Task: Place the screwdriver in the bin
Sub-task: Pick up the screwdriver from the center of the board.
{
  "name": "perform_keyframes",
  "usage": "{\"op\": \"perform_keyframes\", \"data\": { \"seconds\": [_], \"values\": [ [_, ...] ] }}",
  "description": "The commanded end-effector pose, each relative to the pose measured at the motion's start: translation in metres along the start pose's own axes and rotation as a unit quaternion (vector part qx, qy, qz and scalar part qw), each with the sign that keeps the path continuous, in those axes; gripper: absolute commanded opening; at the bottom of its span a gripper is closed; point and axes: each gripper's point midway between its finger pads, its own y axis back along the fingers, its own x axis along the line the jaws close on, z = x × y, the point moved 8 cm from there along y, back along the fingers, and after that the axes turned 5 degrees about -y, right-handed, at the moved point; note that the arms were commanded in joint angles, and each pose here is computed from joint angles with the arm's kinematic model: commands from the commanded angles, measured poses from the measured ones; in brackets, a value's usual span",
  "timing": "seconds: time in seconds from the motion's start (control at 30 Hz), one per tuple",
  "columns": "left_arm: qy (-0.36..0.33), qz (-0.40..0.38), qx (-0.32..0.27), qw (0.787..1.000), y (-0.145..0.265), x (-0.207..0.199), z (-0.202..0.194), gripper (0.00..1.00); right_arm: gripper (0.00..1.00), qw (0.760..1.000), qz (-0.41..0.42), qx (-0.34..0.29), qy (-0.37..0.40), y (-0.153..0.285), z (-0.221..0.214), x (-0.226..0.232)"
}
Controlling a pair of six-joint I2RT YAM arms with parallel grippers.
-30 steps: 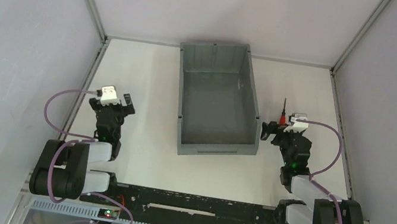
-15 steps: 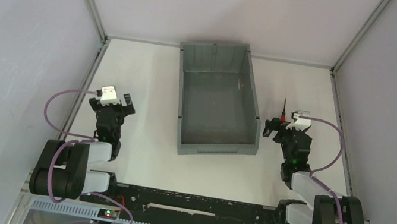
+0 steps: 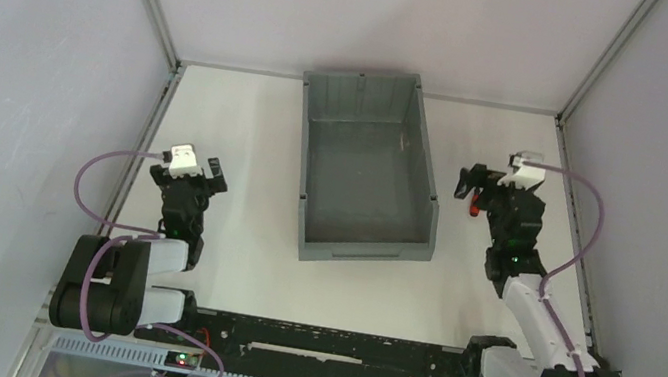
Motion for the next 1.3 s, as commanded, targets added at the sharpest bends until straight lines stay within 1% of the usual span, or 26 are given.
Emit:
{"op": "perform_keyframes", "data": {
  "seconds": [0.0,0.13,0.27,0.3,0.47,0.67,0.8,0.9,1.1,1.17,1.27],
  "values": [
    [0.0,0.003,-0.033,0.999,-0.008,0.0,0.018,1.0,1.0,1.0,-0.019,-0.023,-0.004,0.009,0.065,0.012],
    [0.001,0.002,-0.034,0.999,-0.008,0.0,0.019,1.0,1.0,0.999,-0.023,-0.036,-0.001,0.025,0.117,0.022],
    [0.0,0.003,-0.033,0.999,-0.008,0.0,0.018,1.0,1.0,0.998,-0.031,-0.046,0.009,0.045,0.159,0.029],
    [0.0,0.003,-0.033,0.999,-0.008,0.0,0.019,1.0,1.0,0.998,-0.03,-0.057,0.01,0.05,0.174,0.032],
    [0.0,0.002,-0.033,0.999,-0.008,0.0,0.018,1.0,1.0,0.996,-0.028,-0.085,0.018,0.069,0.216,0.04],
    [0.0,0.003,-0.033,0.999,-0.008,0.0,0.018,1.0,1.0,0.995,-0.018,-0.097,0.025,0.083,0.248,0.048],
    [0.0,0.003,-0.033,0.999,-0.008,0.0,0.019,1.0,1.0,0.995,-0.018,-0.099,0.025,0.086,0.255,0.05],
    [0.0,0.003,-0.033,0.999,-0.008,0.0,0.018,1.0,1.0,0.996,-0.017,-0.087,0.029,0.078,0.252,0.05],
    [0.0,0.003,-0.033,0.999,-0.008,0.0,0.018,1.0,1.0,0.998,-0.032,-0.021,0.044,0.043,0.236,0.045],
    [0.0,0.003,-0.033,0.999,-0.008,0.0,0.018,1.0,1.0,0.998,-0.041,0.004,0.046,0.027,0.226,0.042],
    [0.0,0.003,-0.033,0.999,-0.008,0.0,0.018,1.0,1.0,0.995,-0.059,0.06,0.05,0.0,0.201,0.035]
  ]
}}
